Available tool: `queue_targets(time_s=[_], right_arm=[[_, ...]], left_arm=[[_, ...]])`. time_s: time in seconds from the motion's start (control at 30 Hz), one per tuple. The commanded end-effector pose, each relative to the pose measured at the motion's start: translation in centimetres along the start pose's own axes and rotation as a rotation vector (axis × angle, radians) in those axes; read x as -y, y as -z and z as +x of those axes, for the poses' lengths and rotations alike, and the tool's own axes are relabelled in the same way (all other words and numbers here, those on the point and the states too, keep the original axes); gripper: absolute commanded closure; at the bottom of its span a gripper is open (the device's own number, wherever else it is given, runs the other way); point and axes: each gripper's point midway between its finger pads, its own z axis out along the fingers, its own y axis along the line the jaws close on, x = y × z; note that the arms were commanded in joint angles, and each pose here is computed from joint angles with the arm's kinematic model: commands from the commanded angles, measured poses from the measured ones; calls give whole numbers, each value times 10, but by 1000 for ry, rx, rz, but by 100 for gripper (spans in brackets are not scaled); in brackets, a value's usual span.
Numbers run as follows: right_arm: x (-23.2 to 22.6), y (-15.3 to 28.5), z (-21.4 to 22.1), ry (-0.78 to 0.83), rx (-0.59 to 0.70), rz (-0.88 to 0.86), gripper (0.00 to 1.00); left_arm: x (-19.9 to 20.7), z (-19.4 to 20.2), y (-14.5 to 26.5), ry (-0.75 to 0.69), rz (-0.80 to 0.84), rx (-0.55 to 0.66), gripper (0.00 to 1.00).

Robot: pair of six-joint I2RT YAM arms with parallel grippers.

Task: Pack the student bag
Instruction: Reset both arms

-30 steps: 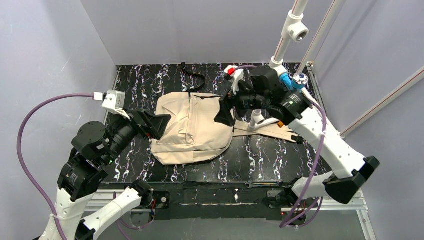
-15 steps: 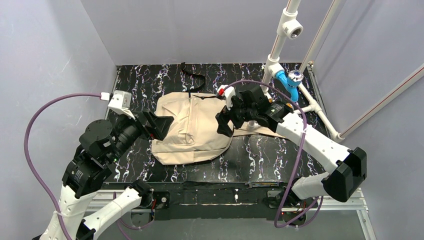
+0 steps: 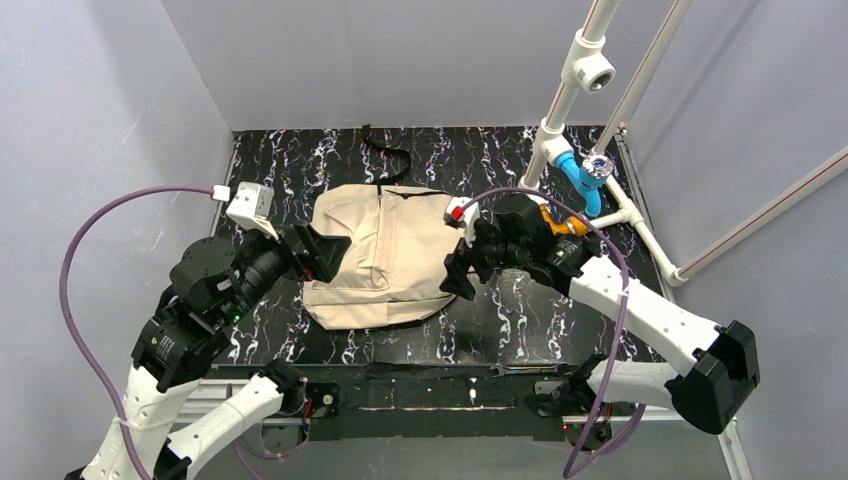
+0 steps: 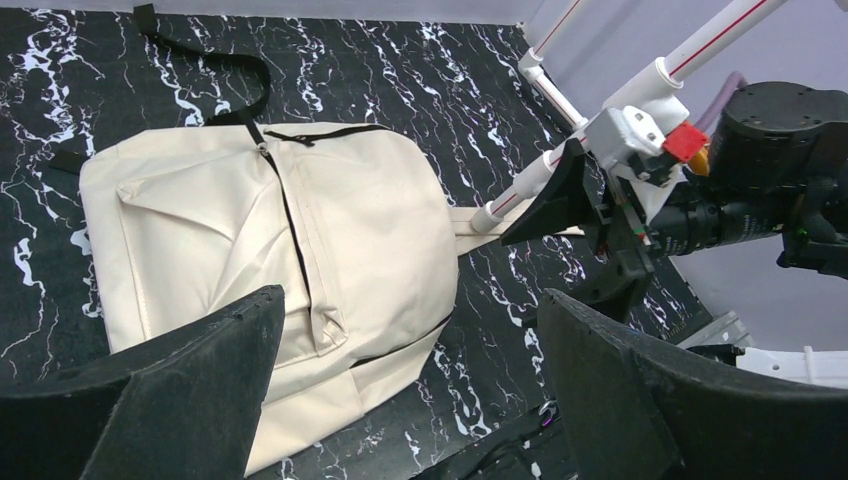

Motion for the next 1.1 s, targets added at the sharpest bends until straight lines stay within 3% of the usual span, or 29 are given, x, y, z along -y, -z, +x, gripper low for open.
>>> queue_targets(time_s=[0.0, 0.17, 0.47, 0.63, 0.77, 1.07], right_arm=[[-9, 13, -39, 17, 167, -8, 2], [8, 22, -37, -51, 130, 114, 2], [3, 34, -44, -88, 153, 118, 2], [3, 60, -78, -73, 293, 171, 2], [8, 68, -87, -83, 316, 214, 2], [11, 79, -96, -81, 408, 252, 2]], left_arm=[[-3, -3, 0, -17, -12, 14, 3], [-6, -4, 1, -32, -25, 20, 3], [-2, -3, -1, -18, -7, 9, 3], [-10, -29, 17, -55, -52, 109, 3], [-20, -47, 34, -79, -101, 204, 2], [-27, -57, 48, -102, -133, 263, 2]])
